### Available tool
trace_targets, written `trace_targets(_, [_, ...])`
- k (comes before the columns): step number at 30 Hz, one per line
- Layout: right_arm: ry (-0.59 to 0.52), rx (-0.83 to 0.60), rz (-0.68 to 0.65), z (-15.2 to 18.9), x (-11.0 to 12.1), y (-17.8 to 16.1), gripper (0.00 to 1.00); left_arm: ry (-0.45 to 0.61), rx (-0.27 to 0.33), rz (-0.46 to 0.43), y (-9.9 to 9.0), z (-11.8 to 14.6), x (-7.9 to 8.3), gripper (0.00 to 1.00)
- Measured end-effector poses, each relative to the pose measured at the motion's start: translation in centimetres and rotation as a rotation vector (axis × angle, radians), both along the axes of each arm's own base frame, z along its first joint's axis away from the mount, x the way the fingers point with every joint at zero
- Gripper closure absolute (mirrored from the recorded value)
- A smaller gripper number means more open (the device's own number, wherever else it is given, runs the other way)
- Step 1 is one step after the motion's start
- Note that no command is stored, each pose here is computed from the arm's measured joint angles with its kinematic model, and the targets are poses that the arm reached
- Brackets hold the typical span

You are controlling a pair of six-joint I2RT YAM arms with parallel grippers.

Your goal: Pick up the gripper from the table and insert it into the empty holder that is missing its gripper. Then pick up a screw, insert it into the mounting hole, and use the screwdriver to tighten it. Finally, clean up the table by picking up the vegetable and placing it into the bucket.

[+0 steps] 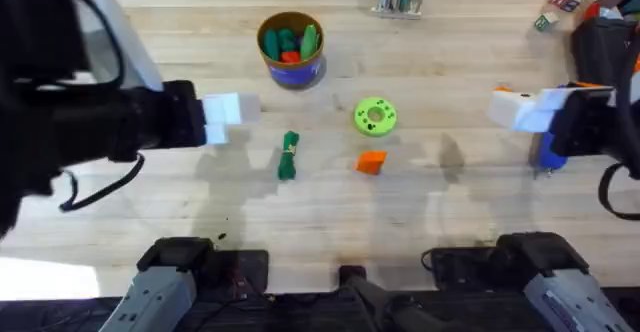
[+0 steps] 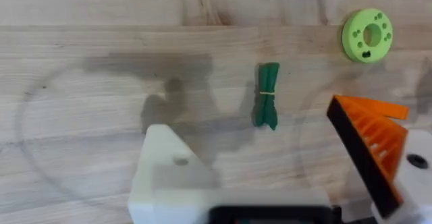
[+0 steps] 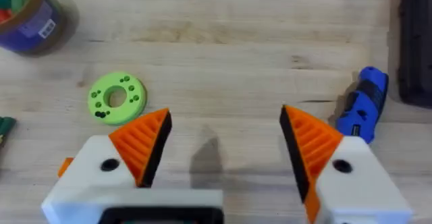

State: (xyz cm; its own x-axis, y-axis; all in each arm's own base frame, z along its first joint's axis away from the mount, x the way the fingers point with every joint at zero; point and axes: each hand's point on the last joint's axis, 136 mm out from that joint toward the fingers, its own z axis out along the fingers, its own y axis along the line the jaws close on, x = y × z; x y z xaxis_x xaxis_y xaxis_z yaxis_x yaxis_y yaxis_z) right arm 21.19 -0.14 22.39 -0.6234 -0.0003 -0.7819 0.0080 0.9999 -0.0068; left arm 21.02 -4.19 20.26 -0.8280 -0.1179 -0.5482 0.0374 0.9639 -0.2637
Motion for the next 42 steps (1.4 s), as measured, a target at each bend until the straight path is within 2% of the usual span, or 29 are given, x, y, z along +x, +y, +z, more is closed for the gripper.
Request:
trace_targets(4, [0.000,0.000,0.000,0.0,0.0,0.0,0.010,0.073,-0.025,-0.066,-1.1,-1.6,0.4,0.013])
trace_targets(10, [0.000,0.000,0.000,0.0,0.0,0.0,0.009,0.088,-0.013,-0.291,-5.4,-4.4,0.8,0.020])
trace_targets(11, [0.000,0.000,0.000,0.0,0.0,0.0,0.009,0.091,-0.009,-0.324,-6.0,-5.0,0.7,0.090])
trace_targets(12, [0.000,0.000,0.000,0.0,0.0,0.0,0.010,0.094,-0.004,-0.354,-6.7,-5.6,0.6,0.223])
trace_targets(16, [0.000,0.000,0.000,0.0,0.0,0.0,0.010,0.104,0.026,-0.405,-7.7,-7.1,0.4,0.853])
trace_targets(17, [0.000,0.000,0.000,0.0,0.0,0.0,0.010,0.097,0.034,-0.410,-7.8,-7.2,0.5,0.960])
trace_targets(18, [0.000,0.000,0.000,0.0,0.0,0.0,0.010,0.088,0.040,-0.412,-7.8,-7.1,0.7,0.979])
trace_targets(19, [0.001,0.000,0.000,0.0,0.0,0.0,0.010,0.075,0.049,-0.424,-7.8,-7.0,0.8,0.861])
trace_targets(24, [0.024,0.000,0.000,-0.5,-0.4,0.0,0.010,0.024,0.076,-0.469,-8.2,-6.7,1.4,0.081])
trace_targets(25, [0.032,0.000,0.000,-0.6,-0.5,0.0,0.009,-0.012,0.077,-0.474,-8.4,-6.2,2.1,0.032])
trace_targets(29, [0.082,0.000,0.000,-1.5,-1.3,0.0,0.010,-0.189,0.060,-0.500,-9.9,-3.7,4.9,0.013])
trace_targets(32, [0.129,-0.001,0.000,-2.3,-2.1,0.0,0.009,-0.312,0.010,-0.547,-11.8,-1.4,6.1,0.013])
trace_targets(36, [0.202,-0.001,0.000,-3.5,-3.5,0.0,0.010,-0.418,-0.065,-0.621,-14.1,0.9,6.3,0.013])
trace_targets(42, [0.313,-0.002,0.000,-5.2,-5.7,0.0,0.010,-0.431,-0.103,-0.658,-14.8,1.4,5.8,0.014])
